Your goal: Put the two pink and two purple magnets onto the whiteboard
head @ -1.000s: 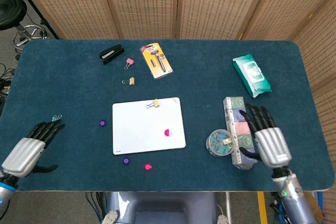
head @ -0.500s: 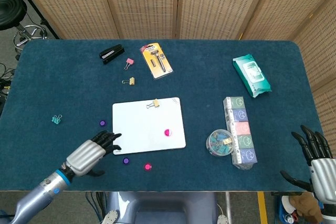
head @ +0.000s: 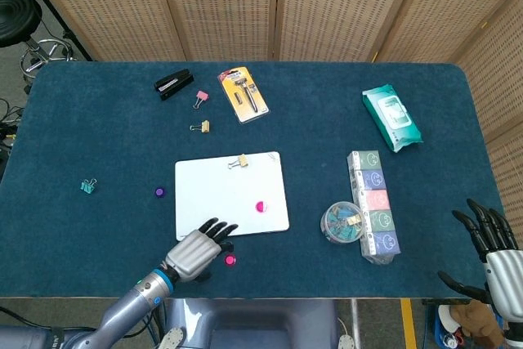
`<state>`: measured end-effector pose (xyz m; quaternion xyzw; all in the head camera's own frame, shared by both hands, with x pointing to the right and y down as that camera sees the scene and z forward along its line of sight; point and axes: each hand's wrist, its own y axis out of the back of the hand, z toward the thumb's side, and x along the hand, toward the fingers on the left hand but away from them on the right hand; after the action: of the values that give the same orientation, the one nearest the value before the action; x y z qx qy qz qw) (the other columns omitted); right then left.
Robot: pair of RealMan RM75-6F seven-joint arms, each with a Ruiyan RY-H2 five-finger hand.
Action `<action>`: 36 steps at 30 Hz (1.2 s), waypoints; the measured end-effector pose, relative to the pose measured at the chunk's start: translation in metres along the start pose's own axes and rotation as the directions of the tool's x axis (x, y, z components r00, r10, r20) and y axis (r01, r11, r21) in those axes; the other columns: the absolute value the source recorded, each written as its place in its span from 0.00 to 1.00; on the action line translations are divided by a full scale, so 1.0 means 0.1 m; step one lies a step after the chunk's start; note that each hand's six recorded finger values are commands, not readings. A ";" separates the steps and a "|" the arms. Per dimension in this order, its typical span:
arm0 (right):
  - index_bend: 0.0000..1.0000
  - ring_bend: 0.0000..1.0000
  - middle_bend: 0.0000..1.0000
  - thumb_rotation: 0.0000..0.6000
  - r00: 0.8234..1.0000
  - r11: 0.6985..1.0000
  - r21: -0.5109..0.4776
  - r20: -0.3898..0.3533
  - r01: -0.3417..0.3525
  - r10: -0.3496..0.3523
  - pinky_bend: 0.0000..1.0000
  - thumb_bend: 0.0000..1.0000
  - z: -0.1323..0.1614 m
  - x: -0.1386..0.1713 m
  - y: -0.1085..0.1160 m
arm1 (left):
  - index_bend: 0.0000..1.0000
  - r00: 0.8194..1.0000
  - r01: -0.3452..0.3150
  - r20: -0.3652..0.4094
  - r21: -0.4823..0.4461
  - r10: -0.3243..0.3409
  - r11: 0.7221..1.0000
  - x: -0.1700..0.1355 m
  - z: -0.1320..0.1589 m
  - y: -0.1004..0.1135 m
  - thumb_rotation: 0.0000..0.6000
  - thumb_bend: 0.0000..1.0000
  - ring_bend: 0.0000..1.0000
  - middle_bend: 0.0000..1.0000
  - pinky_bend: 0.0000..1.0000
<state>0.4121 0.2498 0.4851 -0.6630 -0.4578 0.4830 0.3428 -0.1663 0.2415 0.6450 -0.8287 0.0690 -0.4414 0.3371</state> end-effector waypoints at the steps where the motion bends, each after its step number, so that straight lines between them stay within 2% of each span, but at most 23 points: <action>1: 0.12 0.00 0.00 1.00 1.000 1.000 0.000 0.001 -0.002 0.002 0.00 0.03 0.00 0.00 0.00 | 0.33 1.000 0.002 -0.003 0.004 -0.002 1.000 0.04 0.03 -0.01 1.00 0.27 0.00 0.00 0.00; 11: 0.13 0.00 0.00 1.00 1.000 1.000 -0.002 0.004 -0.006 0.006 0.00 0.03 -0.01 0.00 0.00 | 0.36 1.000 0.012 -0.026 0.028 -0.012 1.000 0.23 0.10 -0.08 1.00 0.29 0.00 0.00 0.00; 36: 0.13 0.00 0.00 1.00 1.000 1.000 -0.011 0.013 -0.023 0.023 0.00 0.03 -0.04 -0.01 -0.01 | 0.39 0.999 -0.003 -0.032 0.045 0.004 0.999 0.36 0.12 -0.20 1.00 0.30 0.00 0.00 0.00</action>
<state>0.4156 0.2488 0.4873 -0.6671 -0.4549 0.4886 0.3307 -0.1391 0.2479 0.6776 -0.8136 0.0660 -0.4555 0.3553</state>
